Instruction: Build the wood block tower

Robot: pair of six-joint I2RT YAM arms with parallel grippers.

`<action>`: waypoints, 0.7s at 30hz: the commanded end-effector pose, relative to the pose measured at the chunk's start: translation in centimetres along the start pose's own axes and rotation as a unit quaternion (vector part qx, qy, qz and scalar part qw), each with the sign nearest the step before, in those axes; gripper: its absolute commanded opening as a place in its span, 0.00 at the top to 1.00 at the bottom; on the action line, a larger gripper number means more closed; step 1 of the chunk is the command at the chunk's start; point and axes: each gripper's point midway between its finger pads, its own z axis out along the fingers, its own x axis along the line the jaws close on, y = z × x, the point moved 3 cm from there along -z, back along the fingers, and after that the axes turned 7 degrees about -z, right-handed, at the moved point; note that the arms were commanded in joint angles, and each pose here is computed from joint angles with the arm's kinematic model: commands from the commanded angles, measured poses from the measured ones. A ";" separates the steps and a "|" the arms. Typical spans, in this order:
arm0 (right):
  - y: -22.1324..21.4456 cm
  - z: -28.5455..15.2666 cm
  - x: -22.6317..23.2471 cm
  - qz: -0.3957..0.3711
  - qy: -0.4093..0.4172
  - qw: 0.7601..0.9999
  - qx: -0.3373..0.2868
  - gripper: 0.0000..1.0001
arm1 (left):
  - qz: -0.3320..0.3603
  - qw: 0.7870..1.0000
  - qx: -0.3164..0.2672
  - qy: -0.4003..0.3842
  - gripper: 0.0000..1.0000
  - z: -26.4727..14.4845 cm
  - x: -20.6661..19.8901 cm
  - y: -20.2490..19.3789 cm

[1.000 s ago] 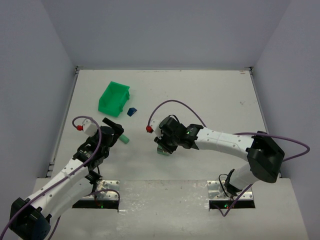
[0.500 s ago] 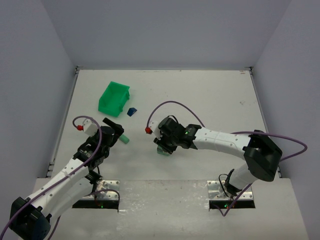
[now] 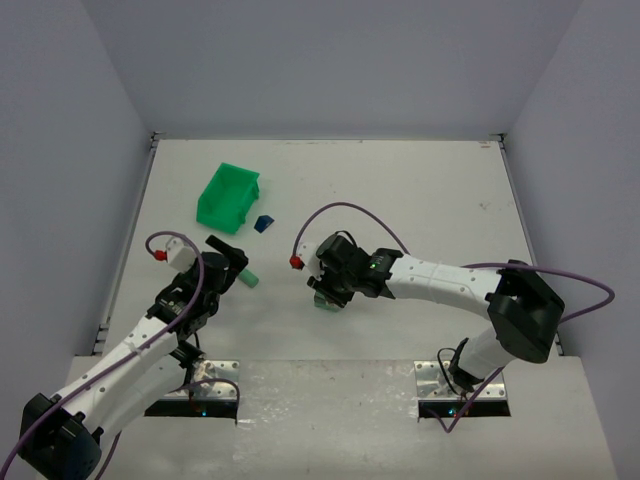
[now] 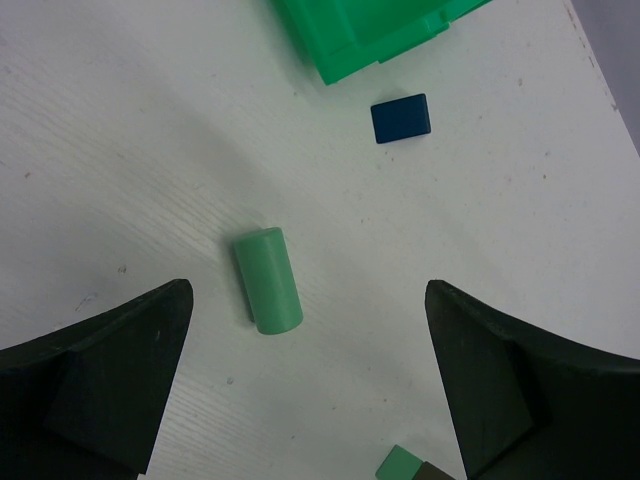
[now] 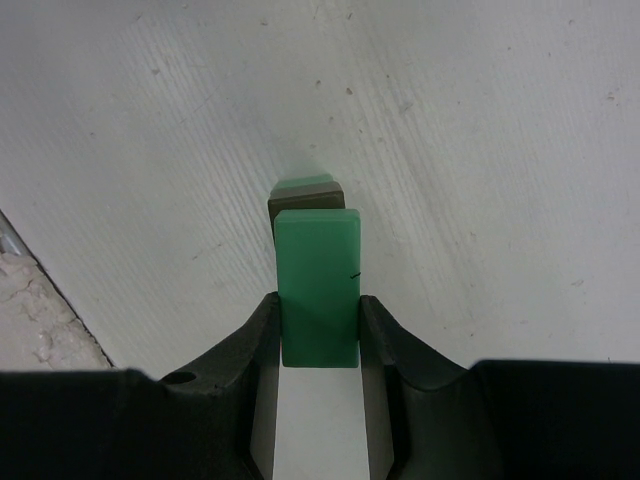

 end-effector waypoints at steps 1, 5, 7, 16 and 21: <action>2.9 -1.1 -0.3 -0.022 0.002 0.998 -0.055 0.76 | -0.003 1.000 0.000 -0.018 0.00 0.0 -0.9 0.0; 3.2 -1.4 0.0 -0.028 0.012 0.997 -0.068 0.75 | -0.002 1.000 0.001 -0.018 0.00 0.0 -0.9 0.0; 3.2 -1.5 0.3 -0.032 0.017 0.997 -0.072 0.75 | -0.002 1.000 0.001 -0.019 0.00 0.0 -1.0 0.0; 2.7 -1.2 0.0 -0.036 0.011 0.997 -0.062 0.74 | 0.002 1.000 0.003 -0.020 0.00 0.1 -1.0 -0.1; 2.5 -1.0 -0.1 -0.034 0.007 0.998 -0.057 0.74 | 0.002 1.000 0.004 -0.022 0.00 0.0 -1.1 -0.1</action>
